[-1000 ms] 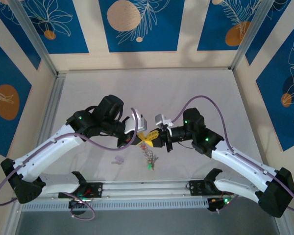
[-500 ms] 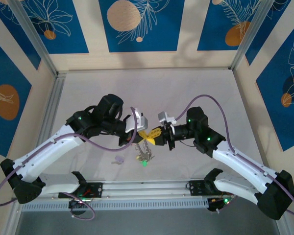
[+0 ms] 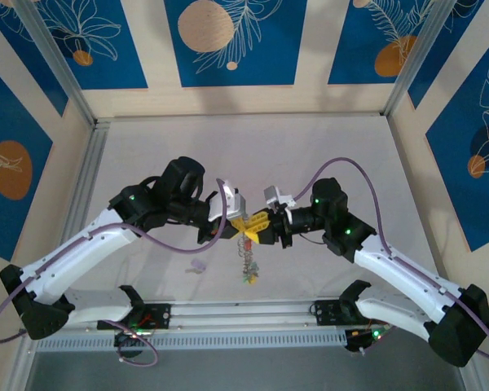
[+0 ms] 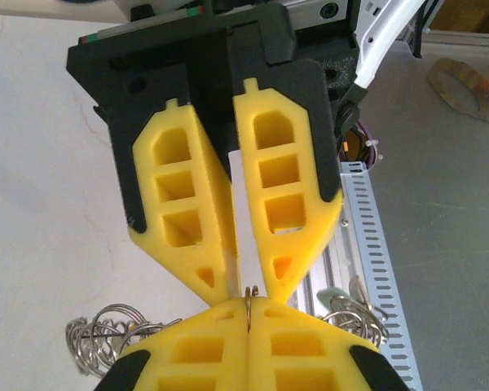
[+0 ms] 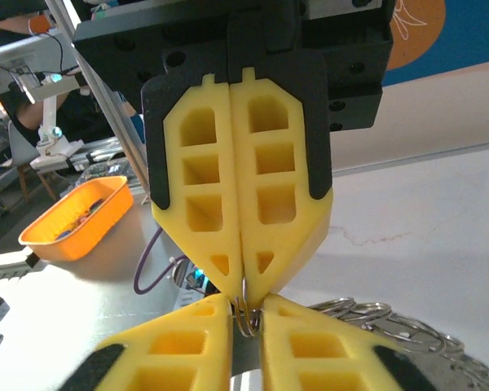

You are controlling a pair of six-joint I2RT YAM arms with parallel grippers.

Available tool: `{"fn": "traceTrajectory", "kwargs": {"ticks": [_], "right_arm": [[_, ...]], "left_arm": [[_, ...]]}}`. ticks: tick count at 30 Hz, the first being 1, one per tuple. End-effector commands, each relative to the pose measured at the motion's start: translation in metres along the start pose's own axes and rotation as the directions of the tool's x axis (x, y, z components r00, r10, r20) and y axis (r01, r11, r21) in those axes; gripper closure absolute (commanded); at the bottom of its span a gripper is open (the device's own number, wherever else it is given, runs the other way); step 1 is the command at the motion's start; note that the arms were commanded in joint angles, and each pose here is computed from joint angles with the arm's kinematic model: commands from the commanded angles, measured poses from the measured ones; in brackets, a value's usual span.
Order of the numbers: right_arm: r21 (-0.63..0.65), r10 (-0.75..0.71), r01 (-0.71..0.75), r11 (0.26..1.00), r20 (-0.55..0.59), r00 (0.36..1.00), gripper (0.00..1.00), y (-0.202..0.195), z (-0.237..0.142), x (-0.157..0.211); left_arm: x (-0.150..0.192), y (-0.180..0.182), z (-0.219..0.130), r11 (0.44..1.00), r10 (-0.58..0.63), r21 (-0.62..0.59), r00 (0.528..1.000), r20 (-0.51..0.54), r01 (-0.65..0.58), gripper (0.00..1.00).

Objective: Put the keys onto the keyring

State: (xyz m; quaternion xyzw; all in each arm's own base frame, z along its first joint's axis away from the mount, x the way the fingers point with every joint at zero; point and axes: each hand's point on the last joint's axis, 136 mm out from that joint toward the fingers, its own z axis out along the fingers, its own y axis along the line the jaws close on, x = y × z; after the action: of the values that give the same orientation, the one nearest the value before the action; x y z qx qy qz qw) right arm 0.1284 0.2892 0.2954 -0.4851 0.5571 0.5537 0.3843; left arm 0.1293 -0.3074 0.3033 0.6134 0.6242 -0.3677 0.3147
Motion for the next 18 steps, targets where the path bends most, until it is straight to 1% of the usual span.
{"fn": "traceTrajectory", "kwargs": {"ticks": [1,5,7,11,12,13,16,18], "right_arm": [[-0.02,-0.04,0.04,0.999,0.023,0.999,0.92,0.0081,-0.0024,-0.0044],[-0.023,-0.041,0.042,0.999,0.024,0.999,0.98,0.0084,-0.0022,-0.0031],[-0.023,-0.041,0.041,0.999,0.026,0.999,0.98,0.0081,-0.0018,-0.0031],[-0.038,-0.049,0.05,0.998,0.027,0.998,0.93,0.0107,0.0004,-0.005],[-0.038,-0.05,0.051,0.998,0.025,0.998,0.93,0.0104,0.001,-0.0045],[-0.039,-0.048,0.049,0.998,0.022,0.999,0.99,0.0102,0.0014,-0.0041],[-0.027,-0.057,0.057,0.998,0.023,0.998,1.0,0.0091,0.001,-0.0034],[0.001,-0.065,0.065,0.998,0.031,0.997,1.0,0.0063,-0.0005,-0.0049]], "left_arm": [[-0.0139,-0.0122,-0.0069,0.999,0.039,0.026,0.998,0.056,-0.04,1.0],[-0.0155,-0.0127,-0.0075,0.999,0.043,0.026,0.997,0.063,-0.045,1.0],[-0.0165,-0.0134,-0.0073,0.998,0.042,0.033,0.997,0.064,-0.044,1.0],[-0.015,-0.0121,-0.0056,0.999,0.04,0.032,0.997,0.061,-0.042,1.0],[-0.0154,-0.0121,-0.0054,0.999,0.042,0.031,0.997,0.064,-0.044,1.0],[-0.0164,-0.0121,-0.0058,0.999,0.042,0.031,0.997,0.069,-0.044,1.0],[-0.0178,-0.0111,-0.0055,0.999,0.036,0.028,0.996,0.077,-0.038,1.0],[-0.0182,-0.0116,-0.0056,0.999,0.03,0.03,0.996,0.079,-0.033,1.0]]}}
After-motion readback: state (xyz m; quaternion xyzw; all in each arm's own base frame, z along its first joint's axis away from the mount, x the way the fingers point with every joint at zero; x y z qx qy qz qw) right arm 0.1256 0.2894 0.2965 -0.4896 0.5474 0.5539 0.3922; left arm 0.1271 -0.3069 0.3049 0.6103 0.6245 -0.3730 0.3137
